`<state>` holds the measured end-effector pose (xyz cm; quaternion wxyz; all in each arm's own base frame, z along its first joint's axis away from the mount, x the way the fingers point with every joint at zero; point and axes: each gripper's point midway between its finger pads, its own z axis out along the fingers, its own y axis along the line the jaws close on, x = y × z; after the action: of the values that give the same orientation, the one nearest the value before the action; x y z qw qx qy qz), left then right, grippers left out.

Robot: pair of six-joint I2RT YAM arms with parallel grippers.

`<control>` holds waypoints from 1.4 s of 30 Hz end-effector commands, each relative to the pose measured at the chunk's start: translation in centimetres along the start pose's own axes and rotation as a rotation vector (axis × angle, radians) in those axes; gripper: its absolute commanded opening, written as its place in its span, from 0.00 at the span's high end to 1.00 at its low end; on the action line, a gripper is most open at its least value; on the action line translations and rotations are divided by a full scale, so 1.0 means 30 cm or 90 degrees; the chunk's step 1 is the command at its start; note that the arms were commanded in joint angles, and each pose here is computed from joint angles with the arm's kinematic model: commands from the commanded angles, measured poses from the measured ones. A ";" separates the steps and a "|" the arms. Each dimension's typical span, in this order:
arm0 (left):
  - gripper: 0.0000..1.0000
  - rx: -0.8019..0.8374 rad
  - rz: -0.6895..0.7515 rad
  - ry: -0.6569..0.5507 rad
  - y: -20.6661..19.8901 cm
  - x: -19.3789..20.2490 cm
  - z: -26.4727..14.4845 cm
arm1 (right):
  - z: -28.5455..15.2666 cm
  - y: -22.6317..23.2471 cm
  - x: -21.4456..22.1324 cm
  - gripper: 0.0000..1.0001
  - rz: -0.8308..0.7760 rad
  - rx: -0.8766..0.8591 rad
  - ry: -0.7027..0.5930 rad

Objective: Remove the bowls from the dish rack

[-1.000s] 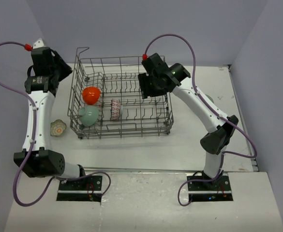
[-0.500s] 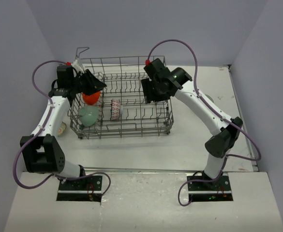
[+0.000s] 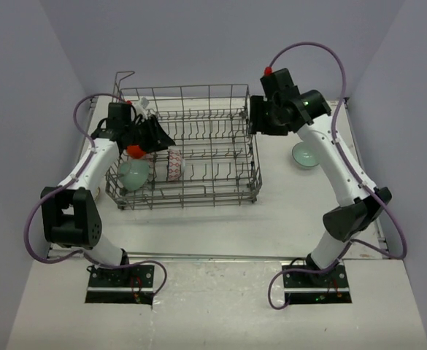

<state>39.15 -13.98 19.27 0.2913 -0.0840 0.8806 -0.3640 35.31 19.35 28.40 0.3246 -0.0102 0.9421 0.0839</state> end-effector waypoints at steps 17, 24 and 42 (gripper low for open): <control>0.55 -0.109 0.020 0.109 0.142 0.186 0.089 | -0.210 -0.184 -0.143 0.38 0.051 0.014 -0.118; 0.62 -0.073 0.026 0.129 0.107 0.204 0.154 | -0.218 -0.209 -0.135 0.38 0.051 0.027 -0.119; 1.00 0.056 0.046 0.054 -0.128 0.059 0.098 | -0.225 -0.208 -0.126 0.38 0.048 0.021 -0.118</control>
<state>36.94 -17.84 11.70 0.1821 -0.0536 0.9196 -0.3440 35.19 12.28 33.91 0.3938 0.0454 0.9148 0.0775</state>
